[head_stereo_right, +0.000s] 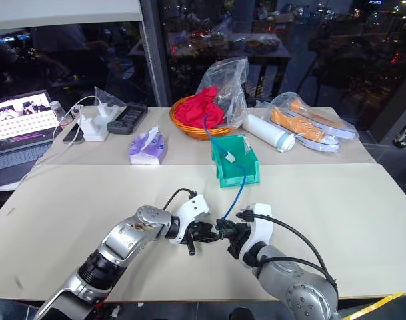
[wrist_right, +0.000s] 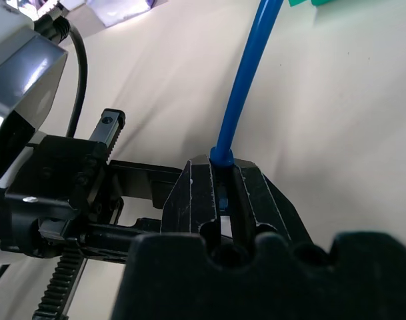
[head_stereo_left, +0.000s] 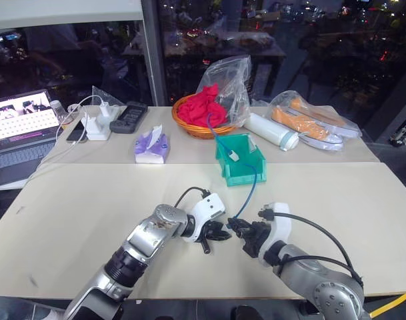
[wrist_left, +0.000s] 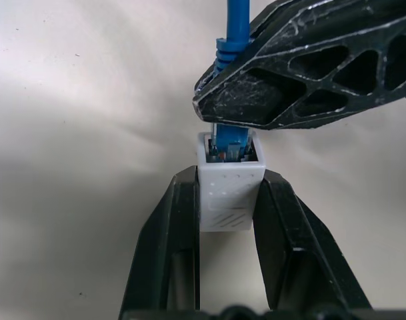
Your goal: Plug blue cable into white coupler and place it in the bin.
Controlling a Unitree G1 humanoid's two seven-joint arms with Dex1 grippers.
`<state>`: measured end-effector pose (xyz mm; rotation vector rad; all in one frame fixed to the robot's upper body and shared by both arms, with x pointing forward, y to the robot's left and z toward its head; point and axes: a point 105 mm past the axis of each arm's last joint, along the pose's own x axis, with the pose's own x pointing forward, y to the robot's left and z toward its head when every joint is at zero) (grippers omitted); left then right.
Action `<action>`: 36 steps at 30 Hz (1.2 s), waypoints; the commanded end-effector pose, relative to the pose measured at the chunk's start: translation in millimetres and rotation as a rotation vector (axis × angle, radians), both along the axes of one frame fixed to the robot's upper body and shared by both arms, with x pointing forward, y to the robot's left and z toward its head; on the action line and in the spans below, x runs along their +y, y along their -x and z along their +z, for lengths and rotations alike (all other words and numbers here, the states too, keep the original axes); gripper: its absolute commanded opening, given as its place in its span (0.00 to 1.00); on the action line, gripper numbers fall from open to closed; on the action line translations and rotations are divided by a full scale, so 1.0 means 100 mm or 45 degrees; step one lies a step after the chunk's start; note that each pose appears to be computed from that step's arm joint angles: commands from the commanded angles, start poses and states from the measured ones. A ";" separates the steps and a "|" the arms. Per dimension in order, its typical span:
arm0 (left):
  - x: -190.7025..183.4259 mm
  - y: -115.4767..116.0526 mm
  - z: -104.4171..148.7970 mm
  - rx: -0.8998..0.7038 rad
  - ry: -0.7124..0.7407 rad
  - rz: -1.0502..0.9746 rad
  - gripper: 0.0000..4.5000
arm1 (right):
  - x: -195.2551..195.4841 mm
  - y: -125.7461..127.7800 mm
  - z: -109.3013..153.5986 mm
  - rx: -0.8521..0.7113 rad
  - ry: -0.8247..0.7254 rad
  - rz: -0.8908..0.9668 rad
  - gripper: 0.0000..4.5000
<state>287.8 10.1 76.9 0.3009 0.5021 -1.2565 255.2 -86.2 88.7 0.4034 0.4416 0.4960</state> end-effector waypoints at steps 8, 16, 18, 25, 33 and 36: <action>0.02 0.00 -0.03 0.007 0.035 0.050 0.50 | 0.02 -0.01 0.01 0.045 -0.016 0.036 0.00; 0.30 -0.03 -0.06 0.003 0.038 0.048 0.86 | -0.12 -0.27 0.97 -0.302 0.062 -0.027 0.00; 0.42 -0.09 -0.05 -0.020 0.045 0.088 0.86 | -0.19 -0.44 1.19 -0.383 0.122 -0.042 0.00; 0.50 -0.30 0.11 -0.146 0.167 0.247 0.86 | -0.59 -1.23 1.47 -0.495 0.506 -0.119 0.00; 0.62 -0.54 0.33 -0.299 0.310 0.534 0.88 | -0.68 -1.86 1.53 -0.550 0.566 -0.093 0.47; 0.68 -0.56 0.39 -0.335 0.358 0.590 0.88 | -0.66 -1.85 1.63 -0.577 0.515 -0.074 0.68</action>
